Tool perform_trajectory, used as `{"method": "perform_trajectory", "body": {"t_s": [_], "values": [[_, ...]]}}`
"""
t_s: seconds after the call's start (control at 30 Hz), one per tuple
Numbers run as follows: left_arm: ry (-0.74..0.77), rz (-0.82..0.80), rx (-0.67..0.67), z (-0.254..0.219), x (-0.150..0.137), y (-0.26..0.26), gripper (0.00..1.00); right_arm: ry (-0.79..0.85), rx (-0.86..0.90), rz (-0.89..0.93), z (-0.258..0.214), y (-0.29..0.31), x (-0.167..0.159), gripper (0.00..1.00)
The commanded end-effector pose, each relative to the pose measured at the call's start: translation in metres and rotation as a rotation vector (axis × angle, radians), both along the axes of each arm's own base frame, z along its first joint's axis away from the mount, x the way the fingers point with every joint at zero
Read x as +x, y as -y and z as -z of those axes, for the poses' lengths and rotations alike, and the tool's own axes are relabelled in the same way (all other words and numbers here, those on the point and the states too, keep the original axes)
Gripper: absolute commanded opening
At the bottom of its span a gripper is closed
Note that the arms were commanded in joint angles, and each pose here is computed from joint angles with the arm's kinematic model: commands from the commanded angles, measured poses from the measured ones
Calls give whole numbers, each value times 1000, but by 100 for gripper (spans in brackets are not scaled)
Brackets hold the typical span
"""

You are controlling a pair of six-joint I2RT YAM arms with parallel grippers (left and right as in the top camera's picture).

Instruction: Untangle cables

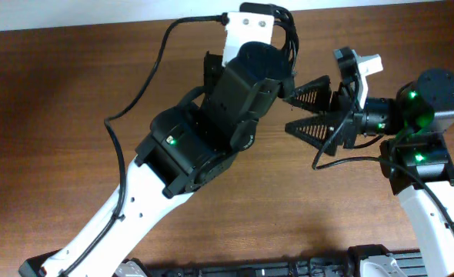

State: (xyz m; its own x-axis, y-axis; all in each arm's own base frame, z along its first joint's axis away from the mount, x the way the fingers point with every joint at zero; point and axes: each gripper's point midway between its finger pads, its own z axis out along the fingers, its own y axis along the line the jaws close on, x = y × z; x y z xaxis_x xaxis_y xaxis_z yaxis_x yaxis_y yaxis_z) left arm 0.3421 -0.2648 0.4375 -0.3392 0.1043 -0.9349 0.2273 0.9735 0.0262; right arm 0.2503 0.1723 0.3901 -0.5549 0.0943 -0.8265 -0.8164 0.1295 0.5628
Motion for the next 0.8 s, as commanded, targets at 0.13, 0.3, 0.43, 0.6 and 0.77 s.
{"method": "perform_trajectory", "body": {"t_s": [0.13, 0.3, 0.43, 0.6, 0.77], "values": [[38, 155, 120, -12, -11, 4, 0, -22, 4, 224, -5, 11, 22, 99], [-4, 267, 114, -6, -6, 0, 0, 2, -96, 435, 11, 29, 27, 99], [-17, 673, 149, 3, -35, 35, 0, 116, -145, 451, 7, 31, 12, 99], [-4, 960, 177, 9, -73, 56, 0, 111, -150, 455, 7, 31, 7, 99], [4, 1033, 166, 7, -86, 59, 0, 90, -167, 450, 14, 31, 6, 99]]}}
